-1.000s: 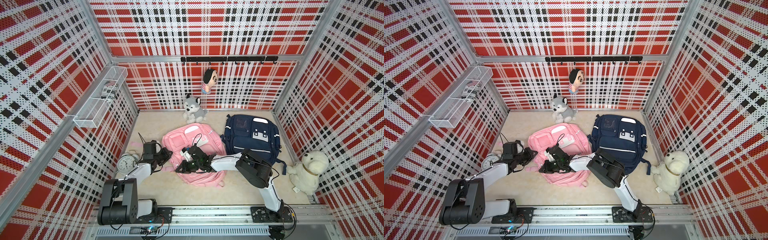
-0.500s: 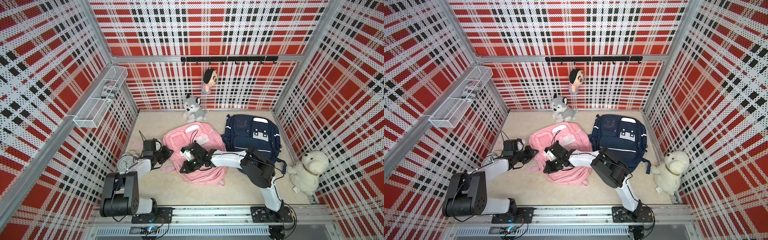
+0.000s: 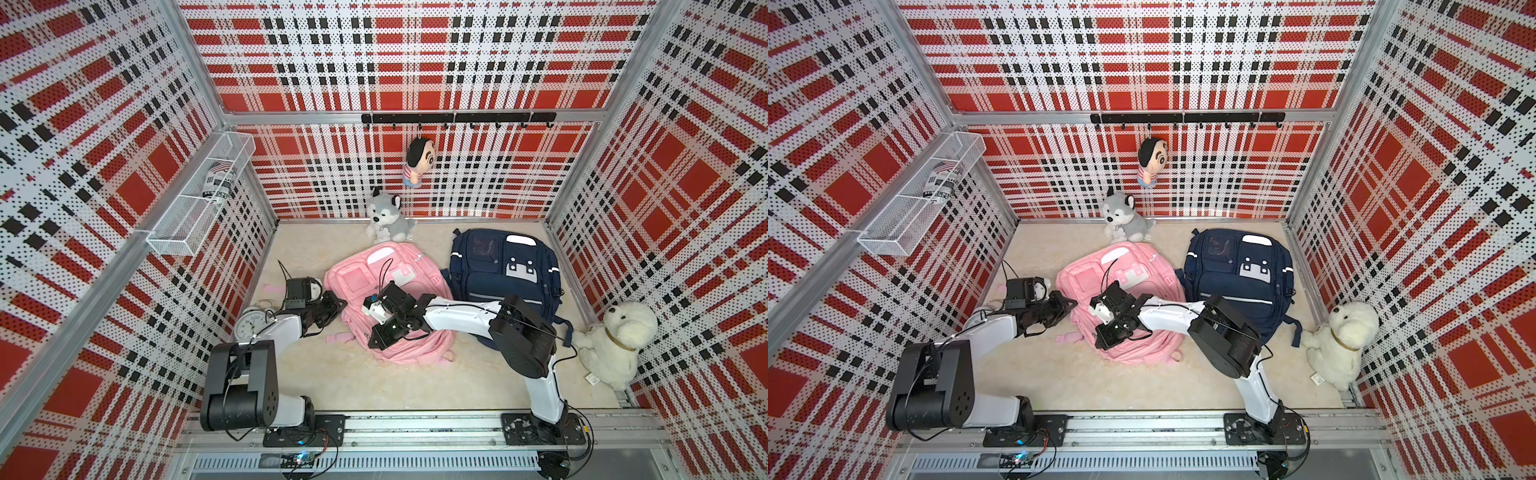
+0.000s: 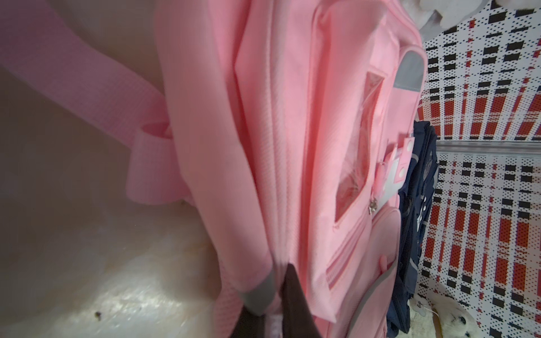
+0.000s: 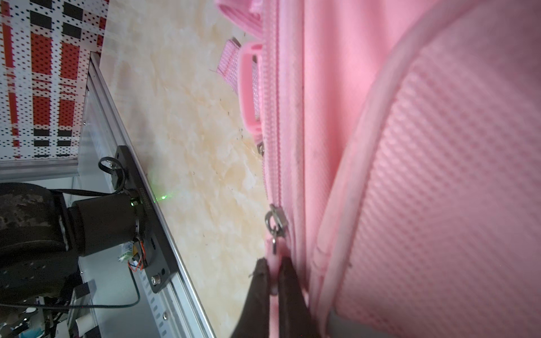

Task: Zip up the backpack
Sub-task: Zip the zipper on the backpack.

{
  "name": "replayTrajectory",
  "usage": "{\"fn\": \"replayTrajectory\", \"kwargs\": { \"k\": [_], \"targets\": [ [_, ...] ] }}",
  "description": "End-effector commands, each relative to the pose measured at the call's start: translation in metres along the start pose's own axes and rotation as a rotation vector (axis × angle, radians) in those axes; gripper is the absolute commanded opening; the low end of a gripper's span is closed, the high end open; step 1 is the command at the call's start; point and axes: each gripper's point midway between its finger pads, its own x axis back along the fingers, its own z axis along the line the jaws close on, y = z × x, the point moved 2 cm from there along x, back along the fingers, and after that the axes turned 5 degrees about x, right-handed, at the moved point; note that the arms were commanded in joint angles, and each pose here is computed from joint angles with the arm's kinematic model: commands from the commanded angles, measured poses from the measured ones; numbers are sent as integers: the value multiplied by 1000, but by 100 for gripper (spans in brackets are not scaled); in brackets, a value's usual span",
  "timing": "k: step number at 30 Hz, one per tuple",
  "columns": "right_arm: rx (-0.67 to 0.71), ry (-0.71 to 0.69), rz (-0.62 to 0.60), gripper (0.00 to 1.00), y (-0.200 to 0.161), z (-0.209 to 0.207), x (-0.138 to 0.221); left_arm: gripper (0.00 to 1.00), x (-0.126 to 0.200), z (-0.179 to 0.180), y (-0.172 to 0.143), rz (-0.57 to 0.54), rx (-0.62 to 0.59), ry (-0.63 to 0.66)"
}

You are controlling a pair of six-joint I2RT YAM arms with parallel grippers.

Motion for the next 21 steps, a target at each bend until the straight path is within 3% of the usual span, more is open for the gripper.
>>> {"fn": "replayTrajectory", "kwargs": {
  "k": [1,21],
  "targets": [
    [-79,-98,288,0,-76,-19,13,0,19,-10,69,-266,-67,23],
    [32,-286,328,0,-85,-28,63,0,24,0,82,-299,-68,87]
  ]
}}
